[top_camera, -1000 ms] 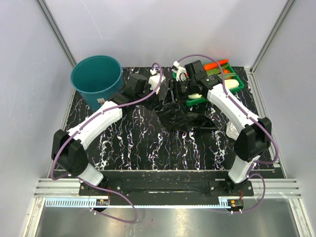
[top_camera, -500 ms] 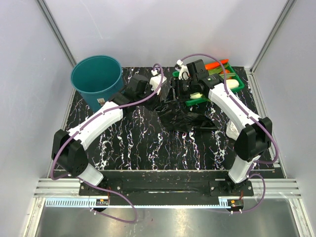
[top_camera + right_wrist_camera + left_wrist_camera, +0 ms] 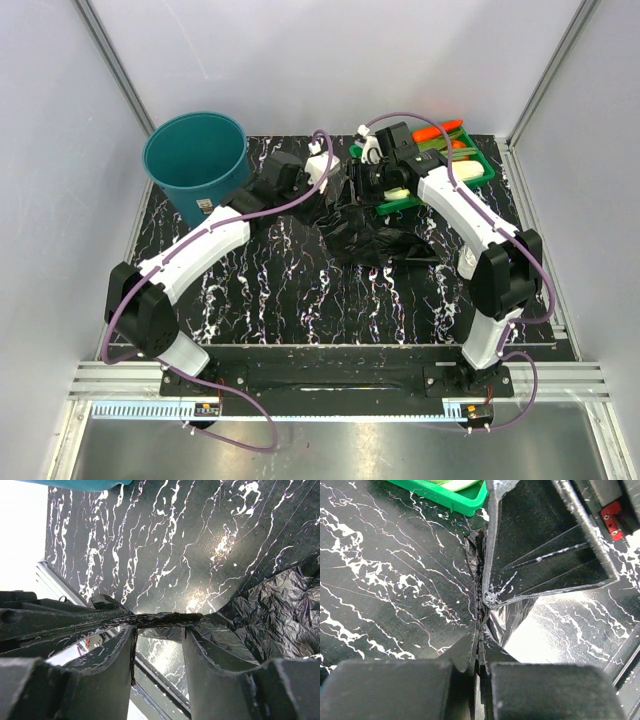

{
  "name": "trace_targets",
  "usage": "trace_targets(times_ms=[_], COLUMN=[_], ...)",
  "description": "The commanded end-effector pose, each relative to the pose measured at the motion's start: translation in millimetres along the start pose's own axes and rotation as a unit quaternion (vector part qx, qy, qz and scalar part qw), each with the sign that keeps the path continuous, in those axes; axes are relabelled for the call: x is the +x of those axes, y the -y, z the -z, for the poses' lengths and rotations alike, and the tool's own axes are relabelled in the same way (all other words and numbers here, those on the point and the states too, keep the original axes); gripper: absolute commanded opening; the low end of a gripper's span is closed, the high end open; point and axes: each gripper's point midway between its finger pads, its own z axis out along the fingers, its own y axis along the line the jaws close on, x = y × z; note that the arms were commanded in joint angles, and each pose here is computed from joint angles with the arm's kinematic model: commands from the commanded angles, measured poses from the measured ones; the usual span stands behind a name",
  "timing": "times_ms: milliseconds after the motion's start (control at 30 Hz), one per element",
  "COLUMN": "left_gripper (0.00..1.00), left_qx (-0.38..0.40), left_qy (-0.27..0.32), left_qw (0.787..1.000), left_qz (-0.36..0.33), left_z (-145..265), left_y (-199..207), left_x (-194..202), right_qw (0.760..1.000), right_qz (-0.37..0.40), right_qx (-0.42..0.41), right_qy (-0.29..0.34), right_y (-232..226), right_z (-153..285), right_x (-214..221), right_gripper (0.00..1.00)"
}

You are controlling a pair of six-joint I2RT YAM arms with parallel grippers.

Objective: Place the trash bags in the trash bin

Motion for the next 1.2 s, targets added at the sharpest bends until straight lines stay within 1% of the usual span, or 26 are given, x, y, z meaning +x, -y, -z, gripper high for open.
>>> trace_targets(times_ms=[0,367,833,1167], left_gripper=[0.00,0.00,0.00,0.00], left_qx=[-0.001,0.004,0.019,0.049], left_qy=[0.031,0.024,0.028,0.032], left_qw=[0.999,1.000,0.999,0.998], left_qz=[-0.013,-0.016,-0.019,-0.029], left_z=[3,-3,0,5], left_y=[2,5,13,24], left_x=[-22,-16,-19,-23], right_qw=[0.999,0.997,0.998,0.999], right_qz=[0.017,0.039,0.036,0.033], right_qx=[-0.022,-0.037,-0.022,-0.015], right_qy=[0.034,0.048,0.040,0.027], right_y=[-17,-30,-19,-9], right_z=[10,25,15,6], right_x=[-23,-27,-26,-21], right_gripper=[0.48,0.49,0.49,0.45])
